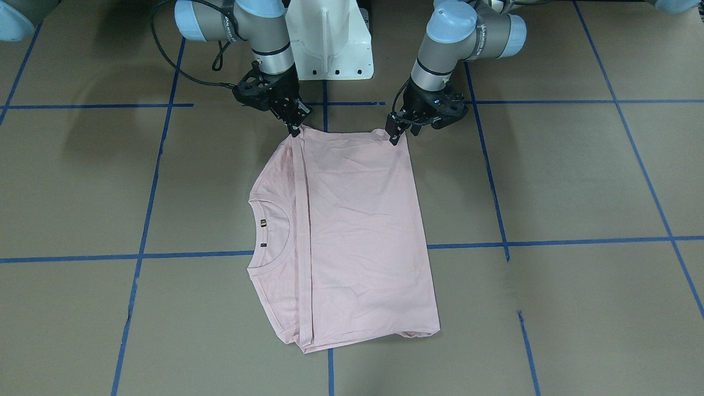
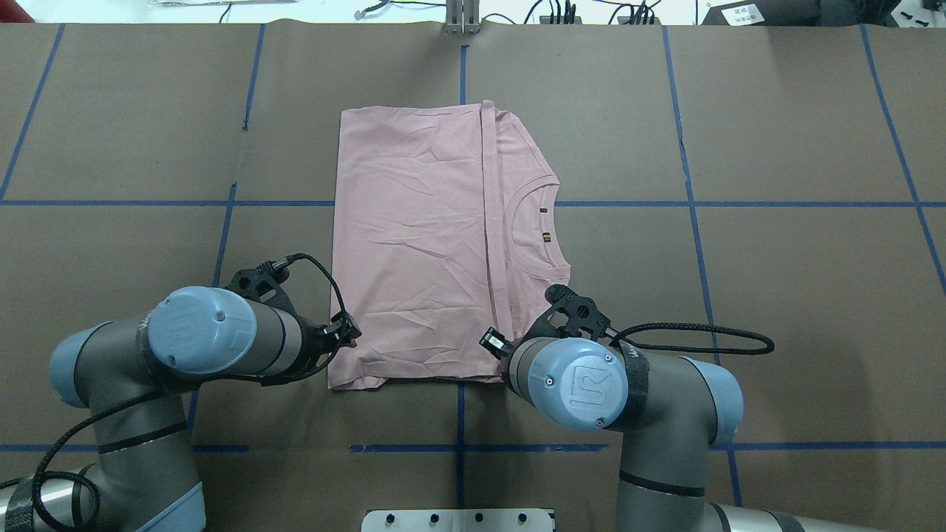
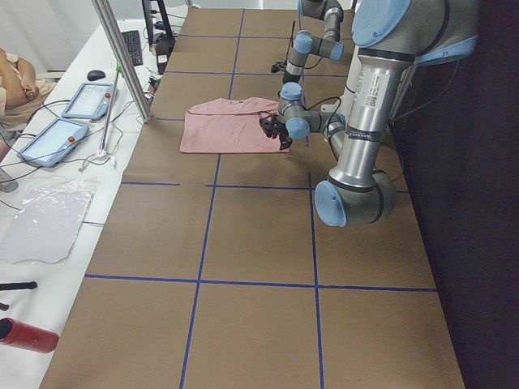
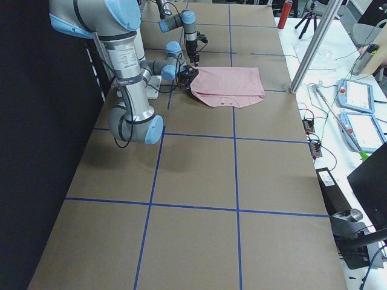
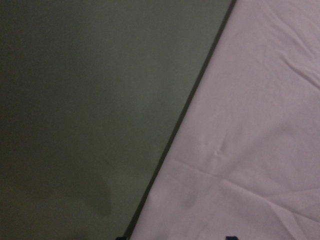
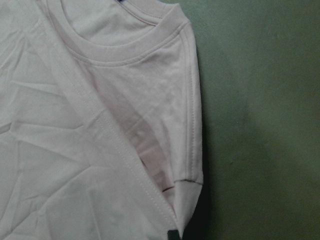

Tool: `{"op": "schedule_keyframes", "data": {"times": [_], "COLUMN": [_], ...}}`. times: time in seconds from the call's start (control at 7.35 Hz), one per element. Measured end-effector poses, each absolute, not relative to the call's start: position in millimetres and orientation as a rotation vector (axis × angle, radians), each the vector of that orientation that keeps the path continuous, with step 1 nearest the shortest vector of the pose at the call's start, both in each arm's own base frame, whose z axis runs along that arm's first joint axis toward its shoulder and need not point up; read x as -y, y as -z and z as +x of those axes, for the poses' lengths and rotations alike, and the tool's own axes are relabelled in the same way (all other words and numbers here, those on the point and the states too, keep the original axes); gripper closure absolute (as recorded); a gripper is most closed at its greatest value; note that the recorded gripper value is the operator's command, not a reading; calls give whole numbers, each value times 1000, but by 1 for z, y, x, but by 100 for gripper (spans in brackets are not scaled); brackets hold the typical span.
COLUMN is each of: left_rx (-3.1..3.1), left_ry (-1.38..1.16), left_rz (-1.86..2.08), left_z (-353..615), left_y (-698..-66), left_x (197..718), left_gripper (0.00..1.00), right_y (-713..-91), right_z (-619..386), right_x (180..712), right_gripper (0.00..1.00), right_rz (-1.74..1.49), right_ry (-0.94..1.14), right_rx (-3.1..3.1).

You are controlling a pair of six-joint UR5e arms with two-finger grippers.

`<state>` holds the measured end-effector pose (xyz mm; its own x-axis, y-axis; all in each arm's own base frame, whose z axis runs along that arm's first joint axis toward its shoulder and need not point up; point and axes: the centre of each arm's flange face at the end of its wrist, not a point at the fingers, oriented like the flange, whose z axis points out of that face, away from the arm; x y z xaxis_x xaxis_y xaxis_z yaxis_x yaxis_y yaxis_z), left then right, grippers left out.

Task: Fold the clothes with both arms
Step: 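Lower the left gripper to the shirt edge nearest the robot beside the right gripper, then grasp the near edge of the shirt with both grippers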

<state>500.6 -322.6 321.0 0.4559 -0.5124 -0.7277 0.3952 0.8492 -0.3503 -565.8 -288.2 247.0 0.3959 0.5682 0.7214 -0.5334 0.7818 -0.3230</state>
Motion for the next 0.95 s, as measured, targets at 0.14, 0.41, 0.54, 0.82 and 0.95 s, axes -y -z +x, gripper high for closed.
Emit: {"op": "schedule_keyframes", "data": {"times": [0.14,0.41,0.54,0.82,0.95], "left_rx": [-934,-923,-921,-915,-914], "left_ry": [561,543,536,531,531], "left_rz": [-146,-157,-161,-162,-162], "left_z": [504,512,515,518,518], "left_y": [-326,-330,-330,-333,-333], "left_x": [316,302,298,294,294], "left_gripper": [38,49,51,64,77], "right_y": [-246,-246,-246,-246,-245], "right_z": [-565,-564,-564,-563,-563], "right_x": [288,289,289,289,289], "right_gripper": [100,100,100,100,100], "right_rz": [-42,-41,-42,-42,-42], "right_ry": [-698,-699,-699,-699,-699], "right_rx": [932,934,933,935,936]}}
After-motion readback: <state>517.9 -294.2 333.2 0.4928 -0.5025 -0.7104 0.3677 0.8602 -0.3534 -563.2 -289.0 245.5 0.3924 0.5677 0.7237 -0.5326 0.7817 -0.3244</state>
